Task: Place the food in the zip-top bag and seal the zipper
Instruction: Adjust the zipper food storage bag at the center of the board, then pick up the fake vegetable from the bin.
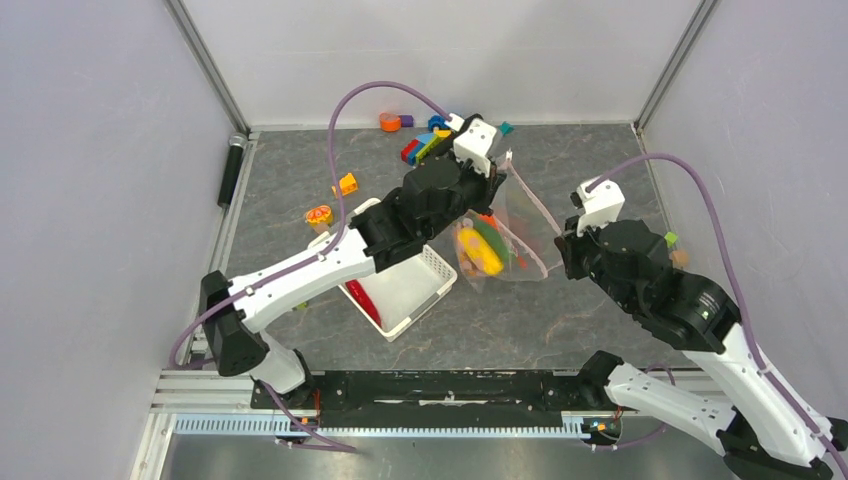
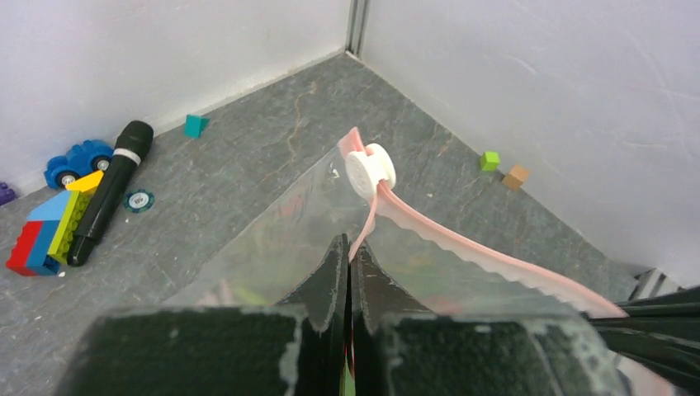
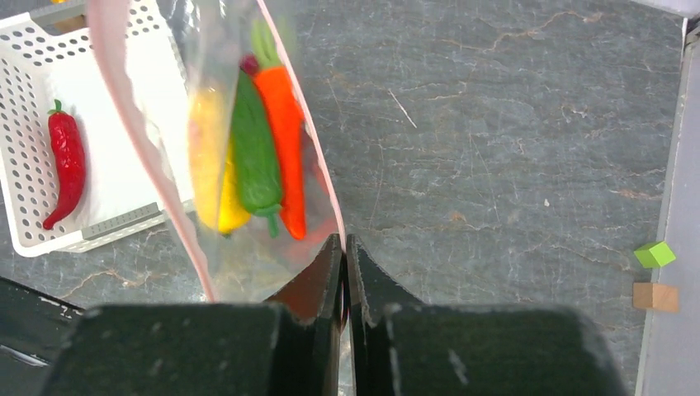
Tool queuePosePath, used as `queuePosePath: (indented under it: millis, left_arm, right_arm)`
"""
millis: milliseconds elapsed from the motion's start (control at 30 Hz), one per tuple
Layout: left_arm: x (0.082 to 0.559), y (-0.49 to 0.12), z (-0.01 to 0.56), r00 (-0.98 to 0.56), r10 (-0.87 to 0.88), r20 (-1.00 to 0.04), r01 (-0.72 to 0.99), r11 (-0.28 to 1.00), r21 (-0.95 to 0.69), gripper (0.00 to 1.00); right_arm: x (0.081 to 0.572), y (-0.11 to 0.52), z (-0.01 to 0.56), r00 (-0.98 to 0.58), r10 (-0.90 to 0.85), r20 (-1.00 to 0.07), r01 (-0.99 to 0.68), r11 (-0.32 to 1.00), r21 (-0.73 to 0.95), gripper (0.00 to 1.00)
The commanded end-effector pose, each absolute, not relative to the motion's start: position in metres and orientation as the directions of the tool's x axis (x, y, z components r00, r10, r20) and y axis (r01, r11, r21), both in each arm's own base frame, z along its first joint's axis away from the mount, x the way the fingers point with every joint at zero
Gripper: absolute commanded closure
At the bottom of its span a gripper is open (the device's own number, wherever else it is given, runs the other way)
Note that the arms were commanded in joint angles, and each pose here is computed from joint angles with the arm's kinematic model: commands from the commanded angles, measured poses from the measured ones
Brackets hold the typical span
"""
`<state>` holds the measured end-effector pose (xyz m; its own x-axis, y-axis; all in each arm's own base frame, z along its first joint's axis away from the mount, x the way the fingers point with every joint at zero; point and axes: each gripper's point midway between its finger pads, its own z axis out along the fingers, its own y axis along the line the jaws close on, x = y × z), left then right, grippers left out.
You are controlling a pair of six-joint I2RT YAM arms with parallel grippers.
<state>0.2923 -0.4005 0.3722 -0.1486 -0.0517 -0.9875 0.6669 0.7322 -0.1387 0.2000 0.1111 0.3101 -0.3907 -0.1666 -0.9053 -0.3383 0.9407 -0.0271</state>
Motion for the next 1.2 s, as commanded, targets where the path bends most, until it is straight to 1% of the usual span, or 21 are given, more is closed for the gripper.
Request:
queuePosePath:
  millis: [0,33,67,167,300,333,367,400,467,500,533,567,700,800,933,1000,1167]
  left_arm:
    - [0.307,-0.402,0.370,-0.119,-0.005,-0.993,0.634,0.769,-0.080,0.98]
    - [0.309,-0.402,0.365,-0.127,0.003,-0.992,0.629,0.774,-0.078,0.97]
    - [0.311,-0.403,0.362,-0.133,0.010,-0.991,0.625,0.777,-0.076,0.94]
    - [0.315,-0.404,0.347,-0.163,0.033,-0.986,0.616,0.784,-0.075,0.87]
    - [0.318,-0.402,0.325,-0.232,0.063,-0.971,0.597,0.797,-0.091,0.83]
    - [0.315,-0.401,0.320,-0.256,0.069,-0.964,0.600,0.794,-0.103,0.78]
    - [0.312,-0.400,0.315,-0.272,0.070,-0.960,0.604,0.789,-0.114,0.69]
    - [0.308,-0.398,0.308,-0.290,0.072,-0.954,0.606,0.785,-0.125,0.65]
    - [0.300,-0.394,0.301,-0.309,0.079,-0.948,0.620,0.772,-0.137,0.48]
    - [0.296,-0.391,0.300,-0.316,0.076,-0.946,0.622,0.769,-0.146,0.36]
    - [0.291,-0.386,0.297,-0.326,0.077,-0.942,0.623,0.768,-0.152,0.05]
    - [0.288,-0.381,0.293,-0.336,0.082,-0.938,0.620,0.769,-0.155,0.01]
    - [0.279,-0.356,0.285,-0.375,0.073,-0.924,0.570,0.804,-0.168,0.00]
    - [0.277,-0.330,0.272,-0.421,0.050,-0.906,0.473,0.864,-0.172,0.00]
    - [0.274,-0.286,0.247,-0.478,0.033,-0.878,0.313,0.940,-0.135,0.00]
    - [0.271,-0.268,0.240,-0.485,0.022,-0.874,0.261,0.958,-0.121,0.00]
    - [0.264,-0.235,0.221,-0.501,0.002,-0.865,0.198,0.974,-0.112,0.00]
  right_arm:
    - [0.199,0.100,0.306,-0.383,-0.174,-0.907,-0.307,0.950,-0.052,0.92]
    - [0.200,0.099,0.305,-0.383,-0.176,-0.907,-0.299,0.953,-0.059,0.92]
    - [0.201,0.097,0.304,-0.383,-0.179,-0.906,-0.289,0.955,-0.066,0.92]
    - [0.205,0.097,0.303,-0.376,-0.182,-0.909,-0.281,0.957,-0.075,0.92]
    - [0.208,0.111,0.296,-0.361,-0.185,-0.914,-0.328,0.943,-0.061,0.93]
    - [0.210,0.119,0.293,-0.351,-0.172,-0.921,-0.348,0.937,-0.043,0.93]
    - [0.211,0.128,0.289,-0.342,-0.160,-0.926,-0.377,0.926,-0.021,0.94]
    - [0.211,0.136,0.287,-0.336,-0.155,-0.929,-0.406,0.914,-0.006,0.94]
    - [0.214,0.144,0.282,-0.324,-0.141,-0.936,-0.426,0.905,0.011,0.95]
    - [0.216,0.146,0.282,-0.310,-0.131,-0.942,-0.425,0.905,0.014,0.95]
    - [0.219,0.146,0.281,-0.301,-0.123,-0.946,-0.418,0.908,0.015,0.95]
    - [0.221,0.147,0.281,-0.292,-0.112,-0.950,-0.412,0.911,0.020,0.95]
    - [0.226,0.150,0.272,-0.279,-0.111,-0.954,-0.407,0.913,0.013,0.96]
    - [0.230,0.147,0.267,-0.278,-0.114,-0.954,-0.387,0.922,0.002,0.96]
    - [0.234,0.139,0.263,-0.277,-0.123,-0.953,-0.341,0.940,-0.022,0.95]
    - [0.236,0.136,0.264,-0.273,-0.119,-0.955,-0.319,0.947,-0.027,0.95]
    - [0.237,0.135,0.257,-0.285,-0.129,-0.950,-0.310,0.950,-0.036,0.96]
